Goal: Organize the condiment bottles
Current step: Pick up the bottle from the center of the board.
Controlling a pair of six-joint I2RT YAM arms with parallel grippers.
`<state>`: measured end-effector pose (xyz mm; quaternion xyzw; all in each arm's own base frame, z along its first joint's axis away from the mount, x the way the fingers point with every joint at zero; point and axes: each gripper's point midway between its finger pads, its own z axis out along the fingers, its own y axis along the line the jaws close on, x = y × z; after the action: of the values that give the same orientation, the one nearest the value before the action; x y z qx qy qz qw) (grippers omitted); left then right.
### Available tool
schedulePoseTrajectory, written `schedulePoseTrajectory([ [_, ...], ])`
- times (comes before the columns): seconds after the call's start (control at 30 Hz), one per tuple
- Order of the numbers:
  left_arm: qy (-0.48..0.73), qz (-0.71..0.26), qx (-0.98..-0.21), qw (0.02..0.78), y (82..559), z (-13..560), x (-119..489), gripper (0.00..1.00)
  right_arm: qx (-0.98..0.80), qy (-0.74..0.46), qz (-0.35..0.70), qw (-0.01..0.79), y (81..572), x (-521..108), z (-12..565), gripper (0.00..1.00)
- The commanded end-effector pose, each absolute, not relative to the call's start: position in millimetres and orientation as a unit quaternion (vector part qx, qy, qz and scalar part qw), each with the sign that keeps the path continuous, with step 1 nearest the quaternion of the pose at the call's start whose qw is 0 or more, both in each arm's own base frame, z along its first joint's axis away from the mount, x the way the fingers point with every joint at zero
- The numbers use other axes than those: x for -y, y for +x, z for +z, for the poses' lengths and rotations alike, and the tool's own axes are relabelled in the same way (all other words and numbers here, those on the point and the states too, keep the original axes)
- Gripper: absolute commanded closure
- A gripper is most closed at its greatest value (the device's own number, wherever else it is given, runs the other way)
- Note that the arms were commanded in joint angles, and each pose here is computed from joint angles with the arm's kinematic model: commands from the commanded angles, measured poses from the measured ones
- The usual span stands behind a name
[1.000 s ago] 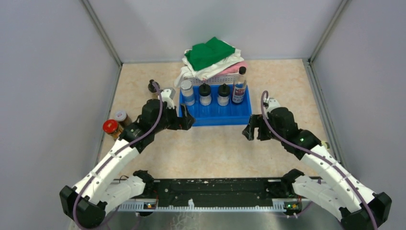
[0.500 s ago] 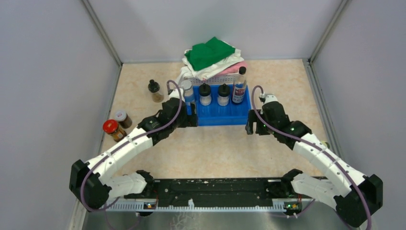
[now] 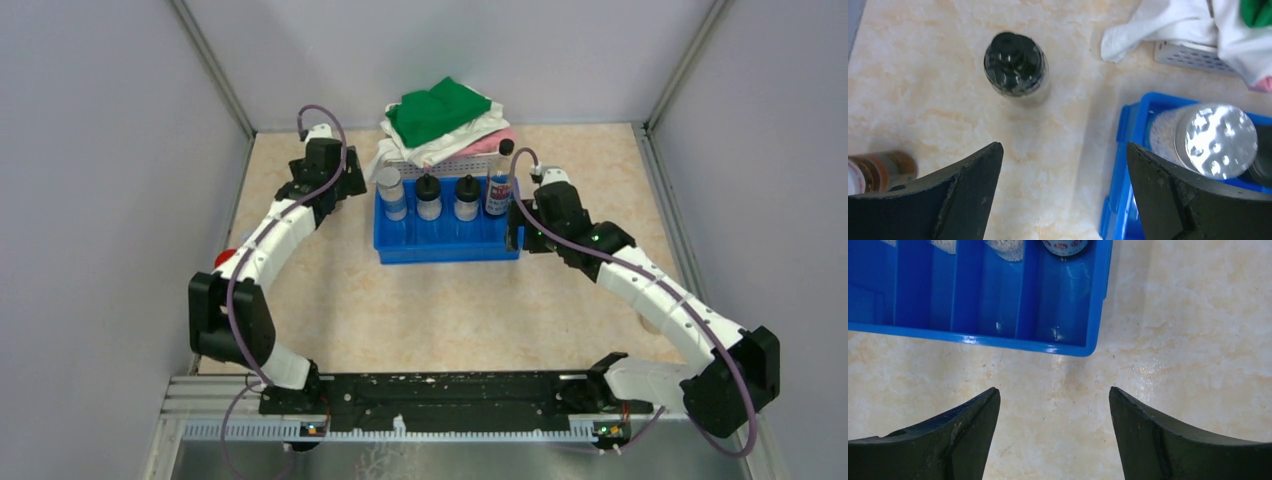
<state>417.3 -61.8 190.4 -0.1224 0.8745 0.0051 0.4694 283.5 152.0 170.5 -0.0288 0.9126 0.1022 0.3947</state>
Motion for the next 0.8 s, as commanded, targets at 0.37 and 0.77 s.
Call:
schedulePoseTrajectory([
  [0.37,-0.137,0.078,-0.852,0.5,492,181,20,0.01,-0.897,-0.039,0.109,0.428,317,-147,193,0.2],
  [0.77,-0.143,0.093,-0.856,0.489,511,154,6,0.01,-0.901,-0.04,0.129,0.413,318,-156,179,0.2],
])
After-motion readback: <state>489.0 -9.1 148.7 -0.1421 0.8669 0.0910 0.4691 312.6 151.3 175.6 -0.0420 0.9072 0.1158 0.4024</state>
